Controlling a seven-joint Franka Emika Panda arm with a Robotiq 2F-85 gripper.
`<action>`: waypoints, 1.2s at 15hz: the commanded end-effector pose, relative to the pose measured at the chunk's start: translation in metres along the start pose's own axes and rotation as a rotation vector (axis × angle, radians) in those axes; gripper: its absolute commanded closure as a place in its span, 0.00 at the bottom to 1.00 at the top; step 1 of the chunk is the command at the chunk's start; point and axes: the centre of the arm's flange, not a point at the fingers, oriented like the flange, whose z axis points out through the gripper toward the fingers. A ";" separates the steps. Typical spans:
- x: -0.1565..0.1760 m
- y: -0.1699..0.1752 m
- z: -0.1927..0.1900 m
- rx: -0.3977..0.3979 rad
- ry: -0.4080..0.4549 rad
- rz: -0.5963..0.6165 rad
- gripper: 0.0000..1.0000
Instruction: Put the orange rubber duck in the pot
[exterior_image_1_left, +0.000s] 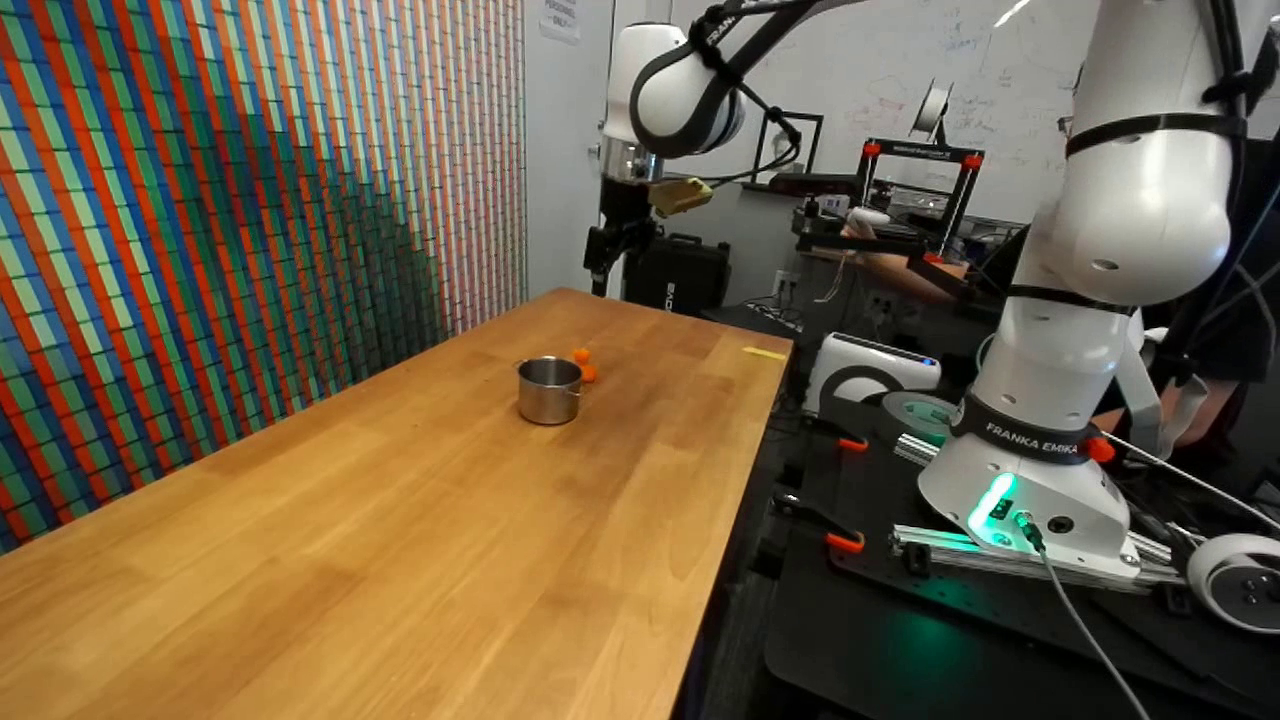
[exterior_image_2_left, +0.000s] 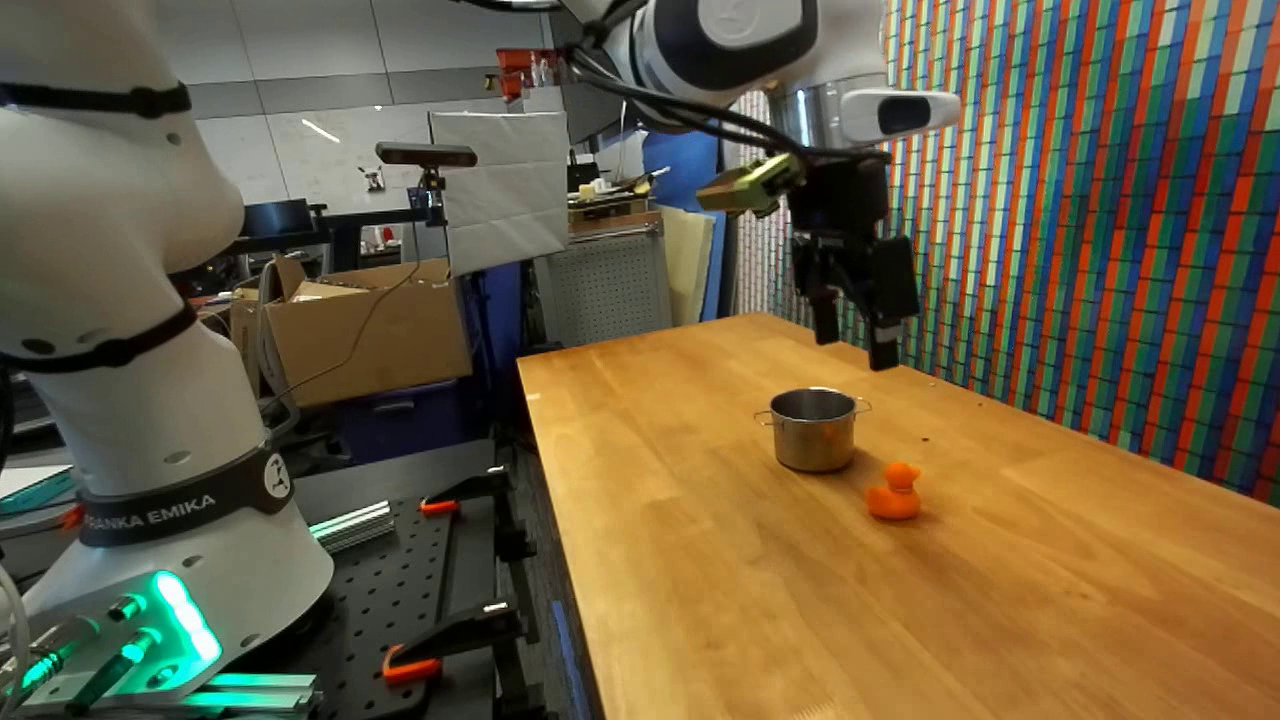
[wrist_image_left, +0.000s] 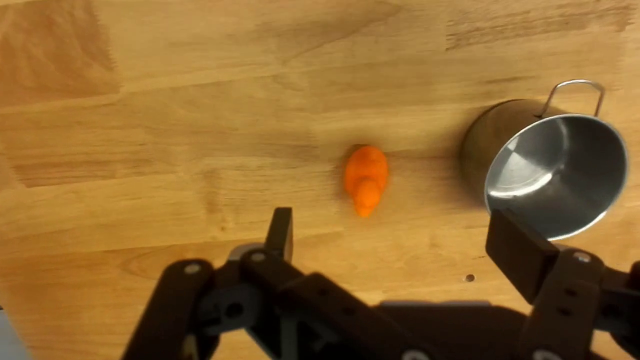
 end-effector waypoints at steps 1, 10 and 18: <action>0.038 0.004 0.039 -0.039 -0.033 -0.006 0.00; 0.026 -0.007 0.122 -0.054 -0.062 -0.010 0.00; 0.038 -0.012 0.167 -0.082 0.014 0.001 0.25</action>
